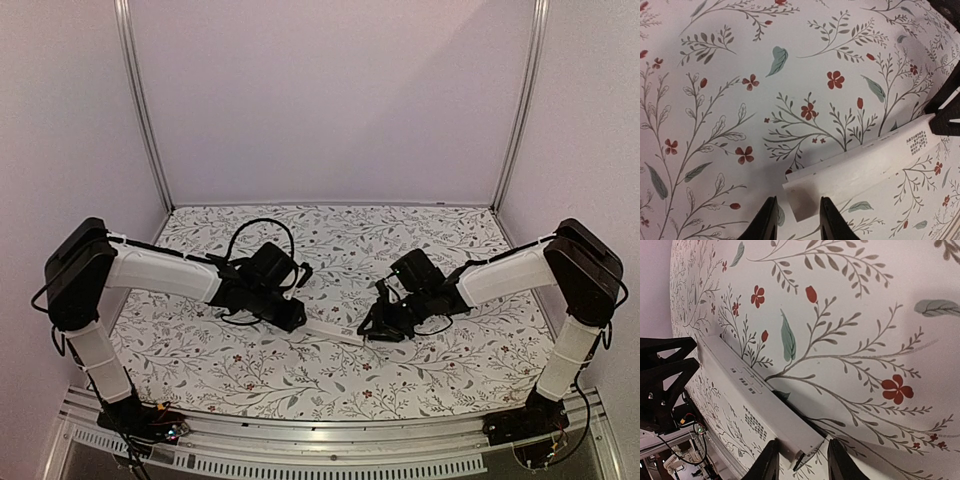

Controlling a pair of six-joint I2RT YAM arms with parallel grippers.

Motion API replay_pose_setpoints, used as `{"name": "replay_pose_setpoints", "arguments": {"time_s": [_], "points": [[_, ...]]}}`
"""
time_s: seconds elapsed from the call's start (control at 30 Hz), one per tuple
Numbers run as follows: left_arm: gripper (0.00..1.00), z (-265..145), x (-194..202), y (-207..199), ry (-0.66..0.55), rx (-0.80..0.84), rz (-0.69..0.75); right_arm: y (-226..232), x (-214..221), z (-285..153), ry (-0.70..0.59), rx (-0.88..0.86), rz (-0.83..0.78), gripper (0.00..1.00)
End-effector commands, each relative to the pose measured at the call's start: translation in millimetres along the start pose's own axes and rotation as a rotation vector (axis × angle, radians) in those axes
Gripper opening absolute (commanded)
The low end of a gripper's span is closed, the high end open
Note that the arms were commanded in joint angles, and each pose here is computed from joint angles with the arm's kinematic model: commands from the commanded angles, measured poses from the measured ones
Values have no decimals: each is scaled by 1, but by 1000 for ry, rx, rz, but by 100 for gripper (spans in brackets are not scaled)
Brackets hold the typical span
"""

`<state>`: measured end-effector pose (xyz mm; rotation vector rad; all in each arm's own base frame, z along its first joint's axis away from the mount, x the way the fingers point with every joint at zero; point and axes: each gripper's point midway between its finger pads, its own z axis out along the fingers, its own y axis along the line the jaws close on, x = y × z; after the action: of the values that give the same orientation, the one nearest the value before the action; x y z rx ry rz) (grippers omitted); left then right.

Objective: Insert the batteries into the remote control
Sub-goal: Adjust the remote control at the center of the board.

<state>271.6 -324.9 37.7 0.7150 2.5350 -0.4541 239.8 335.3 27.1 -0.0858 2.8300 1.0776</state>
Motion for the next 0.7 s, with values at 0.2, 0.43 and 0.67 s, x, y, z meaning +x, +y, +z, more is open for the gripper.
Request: {"name": "replay_pose_setpoints", "arguments": {"time_s": [0.2, 0.43, 0.67], "points": [[25, 8, 10, -10, 44, -5, 49, -6, 12, 4, 32, 15, 2, 31], [25, 10, 11, -12, 52, -6, 57, -6, 12, 5, 37, 17, -4, 28], [22, 14, 13, -16, 75, -5, 109, -4, 10, 5, 36, 14, -10, 26]]}}
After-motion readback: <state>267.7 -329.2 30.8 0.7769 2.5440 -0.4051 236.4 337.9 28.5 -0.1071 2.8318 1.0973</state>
